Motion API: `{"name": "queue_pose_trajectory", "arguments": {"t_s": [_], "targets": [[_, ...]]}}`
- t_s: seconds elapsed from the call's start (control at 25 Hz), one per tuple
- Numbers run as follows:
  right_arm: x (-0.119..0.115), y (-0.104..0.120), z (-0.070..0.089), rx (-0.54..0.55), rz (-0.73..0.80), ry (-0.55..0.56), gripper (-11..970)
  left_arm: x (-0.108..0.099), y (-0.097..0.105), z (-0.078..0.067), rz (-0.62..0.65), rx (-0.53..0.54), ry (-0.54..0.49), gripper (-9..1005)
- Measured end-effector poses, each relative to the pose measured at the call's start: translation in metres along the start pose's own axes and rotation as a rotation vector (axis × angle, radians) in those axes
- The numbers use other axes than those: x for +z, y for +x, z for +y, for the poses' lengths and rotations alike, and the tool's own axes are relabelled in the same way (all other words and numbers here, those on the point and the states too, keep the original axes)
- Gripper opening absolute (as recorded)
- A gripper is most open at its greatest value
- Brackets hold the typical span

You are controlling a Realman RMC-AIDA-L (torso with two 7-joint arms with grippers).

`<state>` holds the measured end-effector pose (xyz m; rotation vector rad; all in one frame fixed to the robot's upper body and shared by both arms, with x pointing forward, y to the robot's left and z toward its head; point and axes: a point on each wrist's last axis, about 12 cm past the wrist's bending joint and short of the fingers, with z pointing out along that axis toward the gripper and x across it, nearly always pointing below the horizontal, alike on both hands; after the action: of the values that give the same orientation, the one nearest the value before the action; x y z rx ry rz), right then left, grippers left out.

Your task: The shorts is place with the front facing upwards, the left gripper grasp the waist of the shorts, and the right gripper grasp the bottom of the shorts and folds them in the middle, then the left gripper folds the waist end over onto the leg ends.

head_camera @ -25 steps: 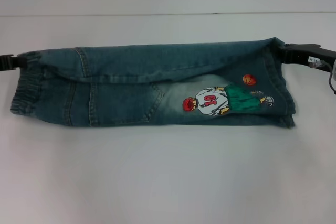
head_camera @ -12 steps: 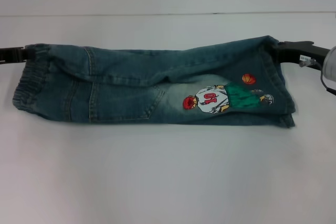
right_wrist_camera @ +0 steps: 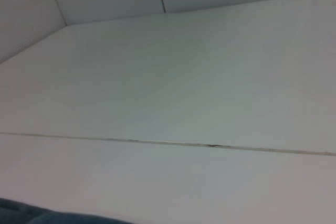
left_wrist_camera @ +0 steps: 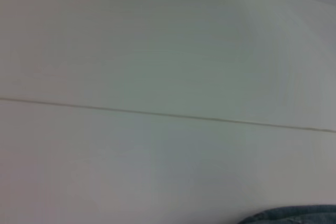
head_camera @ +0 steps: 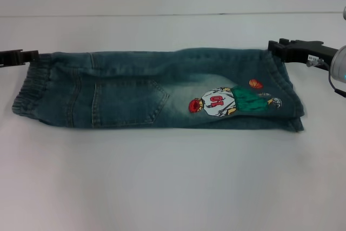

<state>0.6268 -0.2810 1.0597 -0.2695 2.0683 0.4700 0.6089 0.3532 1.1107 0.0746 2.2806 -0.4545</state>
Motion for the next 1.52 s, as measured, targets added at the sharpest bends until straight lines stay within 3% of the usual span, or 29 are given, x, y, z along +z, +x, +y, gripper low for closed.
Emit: {"name": "queue_pose_trajectory", "arguments": {"t_s": [0.12,0.2,0.4,0.6,0.76,0.92,1.04,1.2,1.32,1.52], "targets": [[-0.001,0.002,-0.001,0.007,0.001,0.004,197,-0.001,0.002,0.001,0.001,-0.007,-0.003,229],[-0.002,0.003,-0.002,0.015,-0.001,0.006,300,-0.001,0.003,0.002,0.0,-0.01,-0.004,263],[-0.007,0.005,-0.002,0.041,-0.017,-0.024,542,-0.004,0.004,0.003,0.012,-0.009,0.008,488],[-0.02,0.007,0.004,0.052,-0.046,-0.171,746,-0.015,0.007,0.005,0.044,0.001,0.045,735],[-0.038,0.005,0.012,0.02,-0.059,-0.348,891,-0.034,0.007,0.007,0.089,0.033,0.102,843],[-0.058,0.004,0.026,-0.064,-0.024,-0.567,915,-0.05,0.006,0.004,0.147,0.083,0.172,946],[-0.072,0.004,0.039,-0.119,0.041,-0.743,934,-0.056,0.007,0.002,0.184,0.13,0.219,936],[-0.086,0.005,0.051,-0.138,0.102,-0.919,958,-0.056,0.011,0.004,0.229,0.153,0.2,922],[-0.094,0.006,0.052,-0.13,0.107,-0.965,955,-0.05,0.013,0.011,0.267,0.162,0.124,911],[-0.096,0.009,0.049,-0.12,0.097,-0.947,955,-0.033,0.018,0.021,0.331,0.166,0.008,894]]}}
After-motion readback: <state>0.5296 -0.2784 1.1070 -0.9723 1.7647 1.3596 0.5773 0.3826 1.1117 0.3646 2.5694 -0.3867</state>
